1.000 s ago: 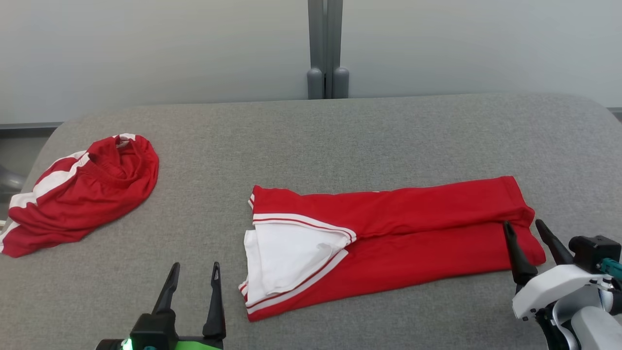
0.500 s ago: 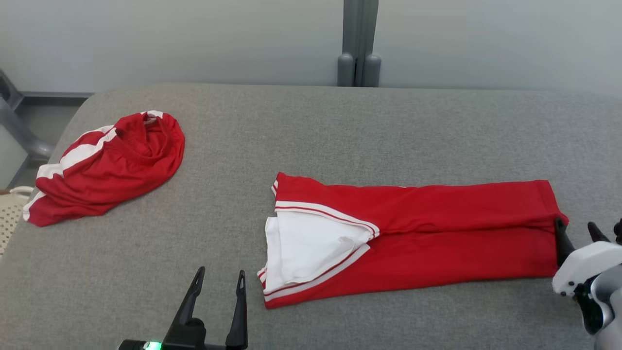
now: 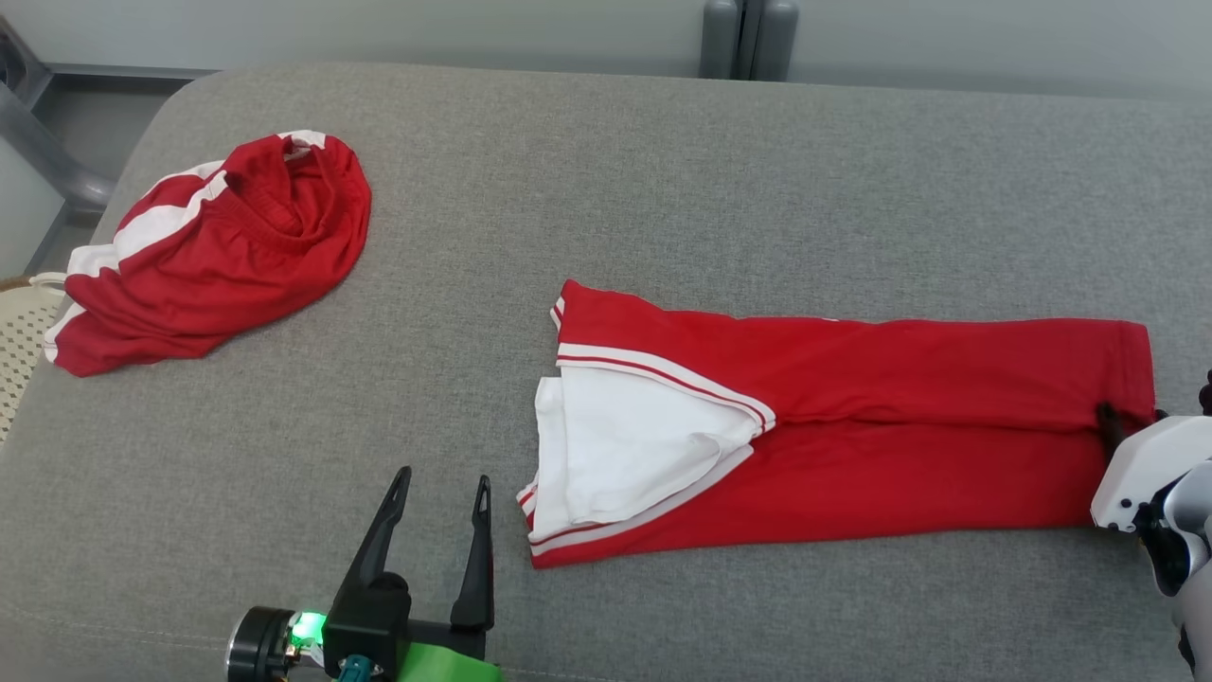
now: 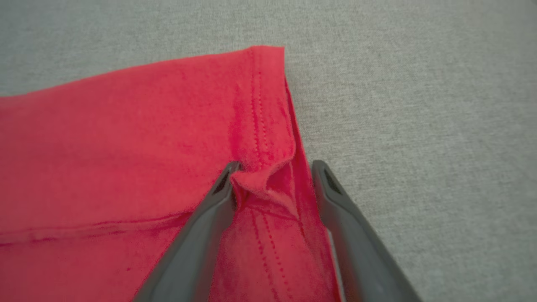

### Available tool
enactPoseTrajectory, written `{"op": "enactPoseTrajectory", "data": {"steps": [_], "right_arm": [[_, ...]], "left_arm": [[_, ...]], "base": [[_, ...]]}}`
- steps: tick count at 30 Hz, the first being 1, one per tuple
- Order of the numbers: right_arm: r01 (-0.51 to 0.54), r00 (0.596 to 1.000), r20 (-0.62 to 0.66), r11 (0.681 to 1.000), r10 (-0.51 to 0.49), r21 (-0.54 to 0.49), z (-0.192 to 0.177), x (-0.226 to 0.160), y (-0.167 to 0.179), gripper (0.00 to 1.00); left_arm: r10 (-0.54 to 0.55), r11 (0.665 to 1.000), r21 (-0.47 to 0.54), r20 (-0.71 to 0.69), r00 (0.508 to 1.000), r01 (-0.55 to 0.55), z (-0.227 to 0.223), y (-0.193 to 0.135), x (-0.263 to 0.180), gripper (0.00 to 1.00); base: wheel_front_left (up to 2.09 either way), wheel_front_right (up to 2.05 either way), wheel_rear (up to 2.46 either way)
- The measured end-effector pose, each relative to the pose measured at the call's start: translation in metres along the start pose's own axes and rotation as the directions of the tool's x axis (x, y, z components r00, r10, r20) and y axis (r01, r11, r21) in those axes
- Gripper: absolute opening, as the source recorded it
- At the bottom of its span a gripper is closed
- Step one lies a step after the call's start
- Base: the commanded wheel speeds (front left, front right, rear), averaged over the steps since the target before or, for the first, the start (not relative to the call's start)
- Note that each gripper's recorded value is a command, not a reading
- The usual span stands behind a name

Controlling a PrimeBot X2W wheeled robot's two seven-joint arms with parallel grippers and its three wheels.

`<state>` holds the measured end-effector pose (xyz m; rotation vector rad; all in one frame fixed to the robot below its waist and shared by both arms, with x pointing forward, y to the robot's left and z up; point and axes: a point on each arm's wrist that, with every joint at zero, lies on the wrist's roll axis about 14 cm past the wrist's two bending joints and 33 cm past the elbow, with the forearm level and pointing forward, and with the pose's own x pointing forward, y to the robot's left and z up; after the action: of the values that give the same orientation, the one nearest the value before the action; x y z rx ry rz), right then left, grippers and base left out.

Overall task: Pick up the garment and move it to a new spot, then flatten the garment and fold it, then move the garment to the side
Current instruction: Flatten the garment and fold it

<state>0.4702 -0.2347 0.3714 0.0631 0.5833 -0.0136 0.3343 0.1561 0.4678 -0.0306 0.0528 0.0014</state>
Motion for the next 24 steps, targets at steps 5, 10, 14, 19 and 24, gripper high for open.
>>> {"op": "enactPoseTrajectory", "data": {"steps": [5,10,14,19,24], "right_arm": [[0.018,1.000,-0.026,1.000,-0.018,0.023,-0.010,0.003,-0.005,0.97],[0.039,0.999,-0.014,0.998,-0.038,0.055,-0.014,0.000,-0.012,1.00],[0.053,0.999,-0.018,0.996,-0.051,0.071,-0.019,-0.002,-0.019,1.00],[0.055,0.998,-0.025,0.993,-0.052,0.106,-0.022,-0.003,-0.018,0.10],[0.040,0.999,-0.032,0.992,-0.037,0.121,-0.024,-0.005,-0.013,0.00]], "left_arm": [[-0.007,1.000,0.007,-0.006,1.000,0.007,-0.002,-0.001,0.006,1.00],[-0.022,1.000,0.015,-0.005,1.000,0.022,-0.002,-0.004,0.010,1.00],[-0.043,0.999,0.020,-0.007,0.999,0.043,-0.003,-0.008,0.013,1.00],[-0.055,0.998,0.025,-0.001,0.998,0.055,-0.002,-0.010,0.018,1.00],[-0.060,0.998,0.029,0.001,0.998,0.060,-0.001,-0.011,0.020,1.00]], "base": [[0.00,0.00,0.00],[0.00,0.00,0.00],[0.00,0.00,0.00],[0.00,0.00,0.00],[0.00,0.00,0.00]]}}
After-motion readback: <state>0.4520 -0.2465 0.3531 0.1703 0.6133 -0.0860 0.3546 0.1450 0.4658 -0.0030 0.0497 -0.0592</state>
